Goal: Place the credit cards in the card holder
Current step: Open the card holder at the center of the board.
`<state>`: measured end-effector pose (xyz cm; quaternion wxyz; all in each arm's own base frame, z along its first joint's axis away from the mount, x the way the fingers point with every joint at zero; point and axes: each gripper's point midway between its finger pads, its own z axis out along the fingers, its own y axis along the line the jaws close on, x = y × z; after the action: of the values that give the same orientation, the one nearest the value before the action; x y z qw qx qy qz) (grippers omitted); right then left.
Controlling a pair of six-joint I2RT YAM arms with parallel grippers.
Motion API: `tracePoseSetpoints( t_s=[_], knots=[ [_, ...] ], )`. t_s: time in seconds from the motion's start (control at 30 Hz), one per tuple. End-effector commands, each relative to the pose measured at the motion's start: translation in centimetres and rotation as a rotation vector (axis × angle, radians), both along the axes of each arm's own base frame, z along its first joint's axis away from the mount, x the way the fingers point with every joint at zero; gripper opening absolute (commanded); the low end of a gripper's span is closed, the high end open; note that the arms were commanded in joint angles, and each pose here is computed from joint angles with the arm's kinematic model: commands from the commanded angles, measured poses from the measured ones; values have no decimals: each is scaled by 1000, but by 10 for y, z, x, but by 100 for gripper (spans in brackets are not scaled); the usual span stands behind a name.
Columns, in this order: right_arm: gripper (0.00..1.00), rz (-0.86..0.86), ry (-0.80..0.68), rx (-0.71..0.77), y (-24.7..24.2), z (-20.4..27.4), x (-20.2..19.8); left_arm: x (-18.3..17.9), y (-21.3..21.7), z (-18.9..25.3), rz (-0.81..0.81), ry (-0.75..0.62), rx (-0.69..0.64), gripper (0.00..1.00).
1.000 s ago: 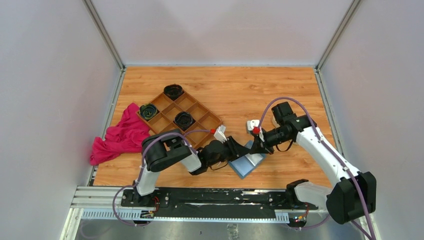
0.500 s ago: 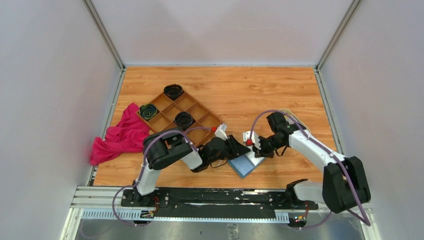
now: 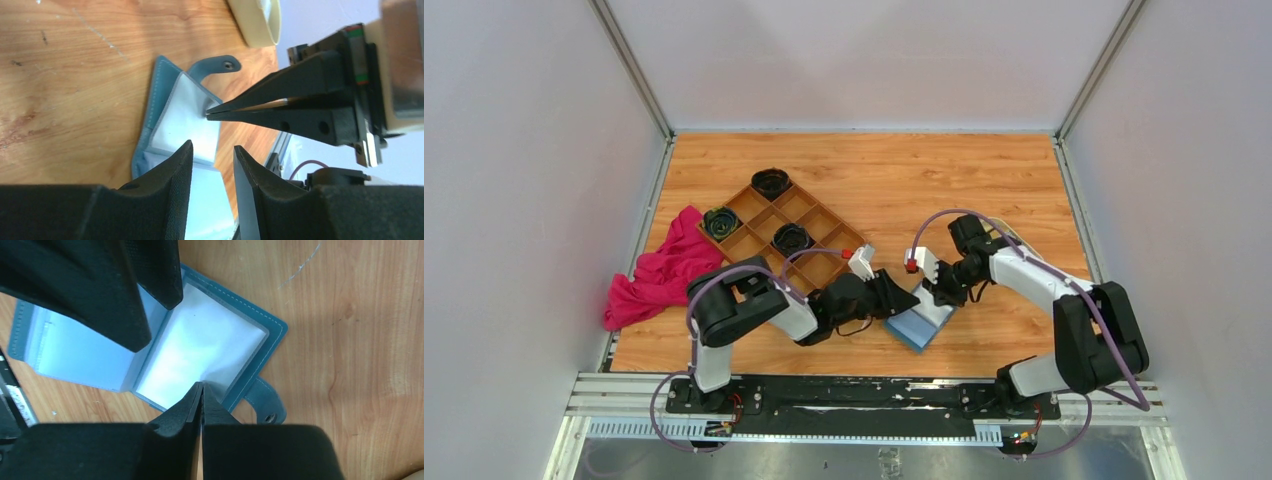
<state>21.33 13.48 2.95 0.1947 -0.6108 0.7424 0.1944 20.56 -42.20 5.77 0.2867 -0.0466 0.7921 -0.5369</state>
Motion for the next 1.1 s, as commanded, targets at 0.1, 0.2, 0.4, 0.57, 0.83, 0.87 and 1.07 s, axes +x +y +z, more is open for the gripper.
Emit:
tracePoseSetpoints(
  t_s=[0.1, 0.2, 0.4, 0.57, 0.83, 0.87, 1.07],
  knots=[
    [5, 37, 117, 124, 23, 31, -23, -8, 17, 26, -37, -120, 15, 39],
    [6, 80, 128, 182, 30, 41, -32, -13, 24, 31, -46, -141, 28, 39],
    [9, 169, 147, 261, 40, 50, -51, -28, 33, 29, -71, -145, 44, 39],
    [10, 200, 166, 233, 43, 43, -57, -50, 31, 19, -110, -124, 78, 39],
    [10, 147, 167, 99, 36, 20, -46, -72, 29, -8, -127, -96, 208, 39],
    [10, 143, 180, 87, 35, 17, -47, -74, 30, -12, -126, -90, 229, 39],
    [10, 158, 263, 6, 34, -1, -57, -69, 42, -38, -72, -46, 342, 40]
  ],
)
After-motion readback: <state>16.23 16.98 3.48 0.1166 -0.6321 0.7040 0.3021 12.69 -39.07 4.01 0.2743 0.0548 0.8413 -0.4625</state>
